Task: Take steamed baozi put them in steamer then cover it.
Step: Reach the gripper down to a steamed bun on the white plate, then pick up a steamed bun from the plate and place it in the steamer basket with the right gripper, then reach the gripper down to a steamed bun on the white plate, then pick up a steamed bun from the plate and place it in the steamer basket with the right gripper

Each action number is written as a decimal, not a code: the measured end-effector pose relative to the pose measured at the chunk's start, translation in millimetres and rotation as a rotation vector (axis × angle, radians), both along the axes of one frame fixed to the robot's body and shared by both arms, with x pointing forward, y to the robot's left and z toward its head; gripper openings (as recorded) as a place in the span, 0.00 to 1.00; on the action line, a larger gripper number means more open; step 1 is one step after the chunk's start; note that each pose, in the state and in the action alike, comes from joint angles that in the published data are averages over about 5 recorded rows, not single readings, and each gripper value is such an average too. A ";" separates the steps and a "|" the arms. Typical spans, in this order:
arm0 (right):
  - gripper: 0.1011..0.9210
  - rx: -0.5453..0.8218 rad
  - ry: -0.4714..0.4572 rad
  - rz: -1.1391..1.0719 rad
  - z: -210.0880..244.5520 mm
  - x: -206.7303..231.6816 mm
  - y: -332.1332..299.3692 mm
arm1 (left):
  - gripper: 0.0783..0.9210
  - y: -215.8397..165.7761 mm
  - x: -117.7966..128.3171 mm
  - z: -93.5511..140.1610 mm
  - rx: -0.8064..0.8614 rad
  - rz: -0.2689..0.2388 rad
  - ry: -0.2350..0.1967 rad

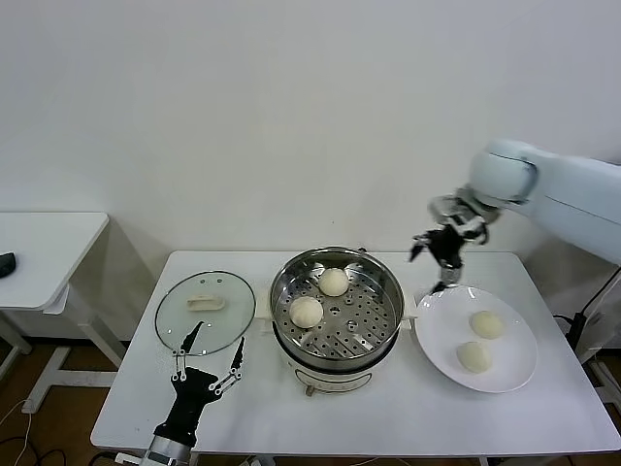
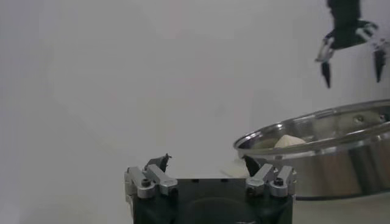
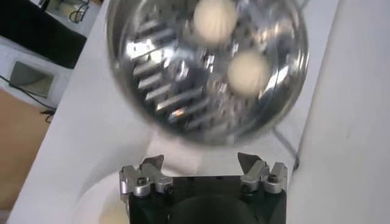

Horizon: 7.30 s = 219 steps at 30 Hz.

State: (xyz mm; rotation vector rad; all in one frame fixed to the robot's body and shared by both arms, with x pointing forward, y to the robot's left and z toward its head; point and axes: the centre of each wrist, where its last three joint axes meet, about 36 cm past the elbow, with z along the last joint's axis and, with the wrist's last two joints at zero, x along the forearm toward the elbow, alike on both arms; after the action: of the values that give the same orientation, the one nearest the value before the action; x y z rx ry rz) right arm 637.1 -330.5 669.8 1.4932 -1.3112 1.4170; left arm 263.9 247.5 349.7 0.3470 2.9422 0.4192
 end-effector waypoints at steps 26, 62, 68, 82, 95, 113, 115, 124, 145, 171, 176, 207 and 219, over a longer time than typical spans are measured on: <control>0.88 -0.057 0.111 -0.213 -173.8 -48.9 -133.1 | 0.88 -0.7 -3.8 -1.4 0.016 0.014 0.016; 0.68 -0.059 -0.020 0.001 -100.4 -13.9 -76.2 | 0.88 0.9 -3.0 -0.8 0.020 0.013 0.010; 0.68 -0.037 -0.116 0.236 -24.4 4.0 -15.0 | 0.88 0.7 -3.2 -0.3 0.019 0.004 0.007; 0.66 -0.066 -0.208 0.879 34.0 -15.1 159.5 | 0.88 4.3 -3.1 0.4 0.016 0.005 0.003; 0.66 -0.139 -0.143 1.268 -15.7 -55.0 225.7 | 0.88 5.7 -2.8 -1.2 0.008 0.011 0.006; 0.66 -0.181 -0.105 1.433 -53.5 -69.4 252.0 | 0.88 6.1 -2.7 -2.7 0.002 0.017 0.005; 0.68 -0.186 -0.104 1.442 -56.1 -69.7 253.8 | 0.88 6.1 -2.5 -2.7 0.001 0.018 0.004; 0.88 -0.201 -0.119 1.451 -56.8 -69.9 252.8 | 0.88 6.6 -2.6 -4.2 0.000 0.022 0.006; 0.88 -0.079 -0.163 0.671 35.0 3.3 110.7 | 0.88 3.8 -0.9 -3.6 -0.001 0.013 0.008; 0.88 -0.036 -0.028 -0.260 -102.0 14.0 -168.6 | 0.88 2.8 -3.8 -2.3 0.011 0.012 0.018; 0.88 -0.041 -0.011 -0.310 -128.1 7.9 -183.5 | 0.88 2.6 -4.7 -2.2 0.014 0.014 0.017; 0.68 -0.048 0.040 -0.392 -196.3 17.2 -181.5 | 0.88 5.4 -3.3 -7.4 0.022 0.023 0.018; 0.64 -0.049 0.034 -0.376 -174.7 22.9 -178.4 | 0.88 2.8 -1.6 -6.2 0.017 0.018 0.012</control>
State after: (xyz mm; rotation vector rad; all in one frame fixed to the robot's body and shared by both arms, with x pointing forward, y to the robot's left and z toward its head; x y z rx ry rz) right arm 660.0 -509.0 495.1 1.1580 -1.4364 1.1658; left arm 262.3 250.2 343.5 0.3273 2.9573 0.4468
